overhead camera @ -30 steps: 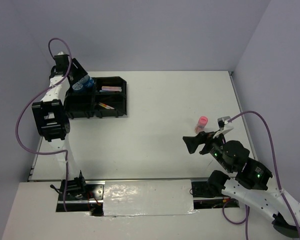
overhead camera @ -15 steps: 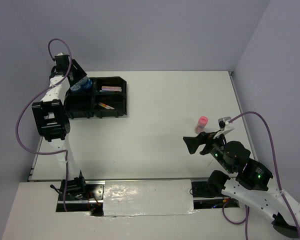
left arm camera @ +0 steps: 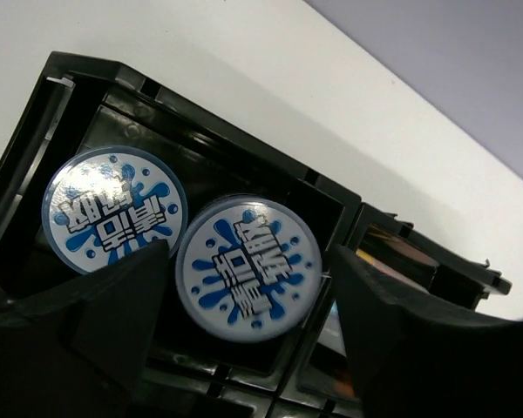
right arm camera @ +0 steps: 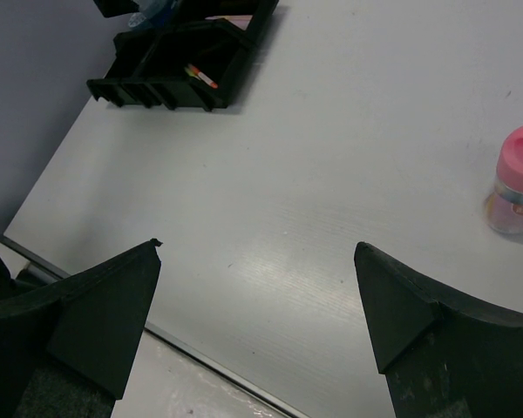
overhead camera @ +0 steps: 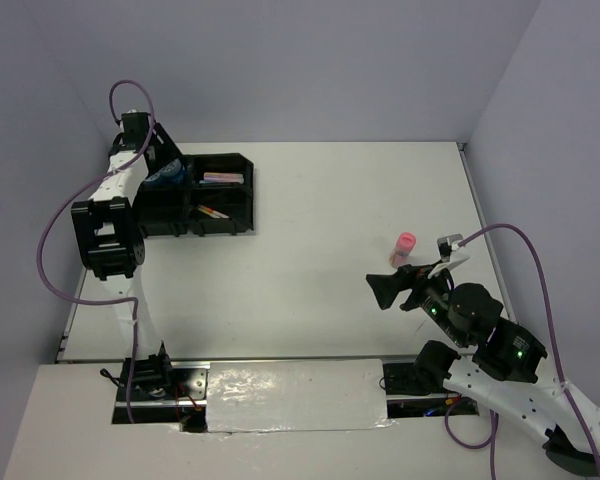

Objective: Sort the stationery into containers
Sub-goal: Place the stationery in the storage box, then pick up the stationery from the center of the board.

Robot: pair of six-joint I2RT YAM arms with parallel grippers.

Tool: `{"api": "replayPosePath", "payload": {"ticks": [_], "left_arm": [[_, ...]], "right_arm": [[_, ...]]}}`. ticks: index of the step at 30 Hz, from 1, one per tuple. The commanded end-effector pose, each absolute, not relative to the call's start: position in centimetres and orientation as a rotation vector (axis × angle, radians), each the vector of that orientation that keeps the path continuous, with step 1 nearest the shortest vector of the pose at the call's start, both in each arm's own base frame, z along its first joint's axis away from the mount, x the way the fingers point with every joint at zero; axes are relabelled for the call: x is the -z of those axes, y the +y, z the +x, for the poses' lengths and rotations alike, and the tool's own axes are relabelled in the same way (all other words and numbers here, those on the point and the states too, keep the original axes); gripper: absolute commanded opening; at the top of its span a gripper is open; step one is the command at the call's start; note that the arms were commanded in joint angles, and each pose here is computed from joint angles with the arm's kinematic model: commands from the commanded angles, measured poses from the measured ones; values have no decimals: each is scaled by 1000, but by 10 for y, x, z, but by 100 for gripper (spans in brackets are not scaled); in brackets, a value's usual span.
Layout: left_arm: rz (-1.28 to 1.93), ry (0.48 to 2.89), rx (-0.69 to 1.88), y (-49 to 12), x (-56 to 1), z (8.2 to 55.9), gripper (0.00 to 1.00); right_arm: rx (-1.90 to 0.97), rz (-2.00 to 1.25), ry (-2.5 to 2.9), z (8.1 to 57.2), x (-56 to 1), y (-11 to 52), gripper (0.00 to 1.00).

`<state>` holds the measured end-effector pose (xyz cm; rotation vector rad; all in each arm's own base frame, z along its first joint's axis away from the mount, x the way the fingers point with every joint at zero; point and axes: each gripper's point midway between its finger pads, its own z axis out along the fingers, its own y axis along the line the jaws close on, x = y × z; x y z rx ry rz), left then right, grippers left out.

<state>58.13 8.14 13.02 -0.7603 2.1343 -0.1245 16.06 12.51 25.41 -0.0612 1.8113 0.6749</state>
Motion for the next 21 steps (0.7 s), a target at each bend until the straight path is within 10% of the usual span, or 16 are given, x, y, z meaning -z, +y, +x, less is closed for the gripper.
{"api": "replayPosePath", "payload": {"ticks": [1,14,21], "left_arm": [[-729,2044,130,80,-166,593,89],[-603,1903,149,25,-268,576,99],[-169,1856,422,-172,-297,516,99]], "right_arm": [[-697,-63,1772,162,-261,128,100],[-698,-18,1762,166,-263,127,100],[-623,174,1732,173,-278,96,100]]}}
